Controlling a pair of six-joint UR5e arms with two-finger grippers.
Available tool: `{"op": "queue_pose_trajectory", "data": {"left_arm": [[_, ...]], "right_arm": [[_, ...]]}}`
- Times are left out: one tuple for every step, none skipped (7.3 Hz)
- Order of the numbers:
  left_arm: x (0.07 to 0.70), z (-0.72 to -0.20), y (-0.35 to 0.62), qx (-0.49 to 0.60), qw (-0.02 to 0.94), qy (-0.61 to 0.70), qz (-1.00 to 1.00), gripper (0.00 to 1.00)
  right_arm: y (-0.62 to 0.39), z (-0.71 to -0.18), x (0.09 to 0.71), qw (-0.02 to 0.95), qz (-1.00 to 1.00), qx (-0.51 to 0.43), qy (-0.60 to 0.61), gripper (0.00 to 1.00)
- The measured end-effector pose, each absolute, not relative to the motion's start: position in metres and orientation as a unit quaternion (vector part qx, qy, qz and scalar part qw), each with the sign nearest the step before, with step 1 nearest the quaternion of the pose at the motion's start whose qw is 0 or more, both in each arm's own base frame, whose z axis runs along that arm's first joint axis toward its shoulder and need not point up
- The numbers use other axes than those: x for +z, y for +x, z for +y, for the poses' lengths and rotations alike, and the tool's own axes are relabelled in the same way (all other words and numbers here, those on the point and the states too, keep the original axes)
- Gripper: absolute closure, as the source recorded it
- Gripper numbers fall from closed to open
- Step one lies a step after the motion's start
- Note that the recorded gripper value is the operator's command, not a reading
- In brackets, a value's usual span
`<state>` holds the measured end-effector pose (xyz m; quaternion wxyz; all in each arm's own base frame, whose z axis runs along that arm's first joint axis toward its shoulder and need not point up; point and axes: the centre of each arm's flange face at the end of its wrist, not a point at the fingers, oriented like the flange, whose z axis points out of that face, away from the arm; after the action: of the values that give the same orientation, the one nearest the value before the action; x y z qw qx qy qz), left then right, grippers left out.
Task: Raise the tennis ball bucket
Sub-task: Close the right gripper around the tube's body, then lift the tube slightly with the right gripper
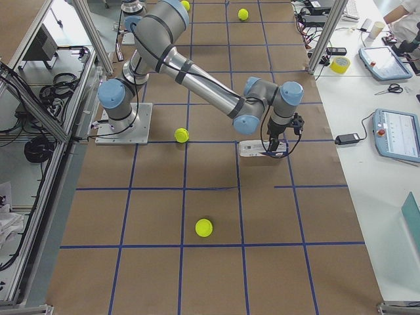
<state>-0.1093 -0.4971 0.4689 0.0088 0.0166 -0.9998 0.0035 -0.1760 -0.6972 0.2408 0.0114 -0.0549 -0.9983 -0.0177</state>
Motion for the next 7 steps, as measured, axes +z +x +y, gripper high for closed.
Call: {"op": "queue_pose_trajectory", "data": {"left_arm": [[0.469,-0.497,-0.109,0.003,0.008,0.017,-1.000,0.00],[0.468,-0.497,-0.109,0.003,0.008,0.016,-1.000,0.00],[0.466,-0.497,-0.109,0.001,0.008,0.015,-1.000,0.00],[0.464,-0.496,-0.109,-0.001,0.006,0.013,-1.000,0.00],[0.463,-0.496,-0.109,0.000,0.005,0.012,-1.000,0.00],[0.463,-0.496,-0.108,0.001,0.004,0.011,-1.000,0.00],[0.464,-0.495,-0.108,0.002,0.004,0.011,-1.000,0.00]], "right_arm": [[-0.178,-0.698,0.227,0.006,-0.998,-0.025,-0.057,0.00],[-0.178,-0.699,0.216,0.002,-0.998,-0.032,-0.057,0.00],[-0.178,-0.698,0.208,-0.001,-0.998,-0.038,-0.057,0.00],[-0.178,-0.695,0.199,-0.003,-0.997,-0.046,-0.056,0.00],[-0.177,-0.693,0.193,-0.004,-0.997,-0.053,-0.056,0.00],[-0.177,-0.692,0.190,-0.004,-0.997,-0.057,-0.055,0.03],[-0.177,-0.692,0.189,-0.005,-0.997,-0.058,-0.054,0.07]]}}
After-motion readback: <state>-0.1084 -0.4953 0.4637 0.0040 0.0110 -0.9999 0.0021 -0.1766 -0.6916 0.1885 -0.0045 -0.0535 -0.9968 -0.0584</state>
